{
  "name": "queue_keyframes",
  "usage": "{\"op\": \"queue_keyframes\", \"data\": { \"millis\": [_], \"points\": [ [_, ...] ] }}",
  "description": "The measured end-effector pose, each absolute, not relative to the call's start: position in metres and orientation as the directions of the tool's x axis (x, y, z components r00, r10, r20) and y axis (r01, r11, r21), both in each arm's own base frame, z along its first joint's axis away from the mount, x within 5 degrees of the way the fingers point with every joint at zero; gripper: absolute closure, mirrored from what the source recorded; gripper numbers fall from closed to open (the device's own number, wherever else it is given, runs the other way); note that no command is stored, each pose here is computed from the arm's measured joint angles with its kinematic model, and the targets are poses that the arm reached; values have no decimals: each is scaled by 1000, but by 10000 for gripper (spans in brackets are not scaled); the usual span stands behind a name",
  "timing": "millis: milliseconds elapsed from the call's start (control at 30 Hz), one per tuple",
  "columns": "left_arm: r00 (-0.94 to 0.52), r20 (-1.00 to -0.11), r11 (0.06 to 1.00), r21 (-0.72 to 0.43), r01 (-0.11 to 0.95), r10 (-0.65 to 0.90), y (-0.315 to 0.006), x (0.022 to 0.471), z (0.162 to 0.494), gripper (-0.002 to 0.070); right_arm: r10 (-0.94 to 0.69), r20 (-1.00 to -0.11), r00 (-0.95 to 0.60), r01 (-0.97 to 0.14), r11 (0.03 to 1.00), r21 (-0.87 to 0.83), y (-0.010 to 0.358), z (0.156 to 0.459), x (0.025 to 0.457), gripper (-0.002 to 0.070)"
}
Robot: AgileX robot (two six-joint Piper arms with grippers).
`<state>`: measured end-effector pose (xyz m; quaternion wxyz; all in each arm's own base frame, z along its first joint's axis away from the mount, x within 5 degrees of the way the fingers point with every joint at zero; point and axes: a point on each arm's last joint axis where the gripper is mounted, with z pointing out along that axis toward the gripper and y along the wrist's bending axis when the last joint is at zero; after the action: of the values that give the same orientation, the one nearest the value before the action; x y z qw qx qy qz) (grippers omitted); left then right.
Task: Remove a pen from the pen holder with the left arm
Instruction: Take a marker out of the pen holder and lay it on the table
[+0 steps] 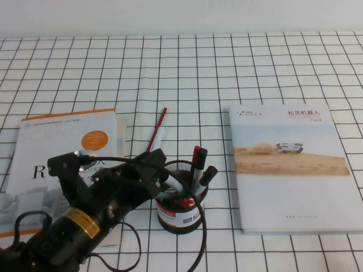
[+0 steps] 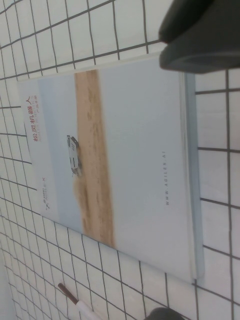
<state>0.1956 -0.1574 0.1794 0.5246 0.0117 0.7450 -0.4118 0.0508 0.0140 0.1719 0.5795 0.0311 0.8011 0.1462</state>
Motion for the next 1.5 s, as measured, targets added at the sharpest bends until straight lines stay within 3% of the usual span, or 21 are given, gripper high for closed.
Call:
{"op": "queue_keyframes", "data": {
  "millis": [267,567,900,1000,1200,1300,1500],
  "points": [
    [-449,-797,654,-595,468,-404,-159,195,180,512,219,-919,-326,-120,955,270,14,172,51,689],
    [-418,-814,643,-577,503,-404,-160,194,184,663,219,-919,-326,-120,955,270,14,172,51,689],
    [-377,-859,677,-506,534,-346,-157,191,193,671,219,-919,-326,-120,955,270,14,172,51,689],
    [-398,-865,700,-487,522,-305,-156,190,189,599,219,-919,-326,-120,955,270,14,172,51,688],
    [-330,-878,683,-478,552,-347,-155,190,199,337,219,-919,-326,-120,955,270,14,172,51,688],
    [-285,-881,698,-473,537,-378,-151,192,204,288,219,-919,-326,-120,955,270,14,172,51,689],
    [-306,-867,739,-497,456,-394,-146,196,200,267,219,-919,-326,-120,955,270,14,172,51,688]
  ]
}}
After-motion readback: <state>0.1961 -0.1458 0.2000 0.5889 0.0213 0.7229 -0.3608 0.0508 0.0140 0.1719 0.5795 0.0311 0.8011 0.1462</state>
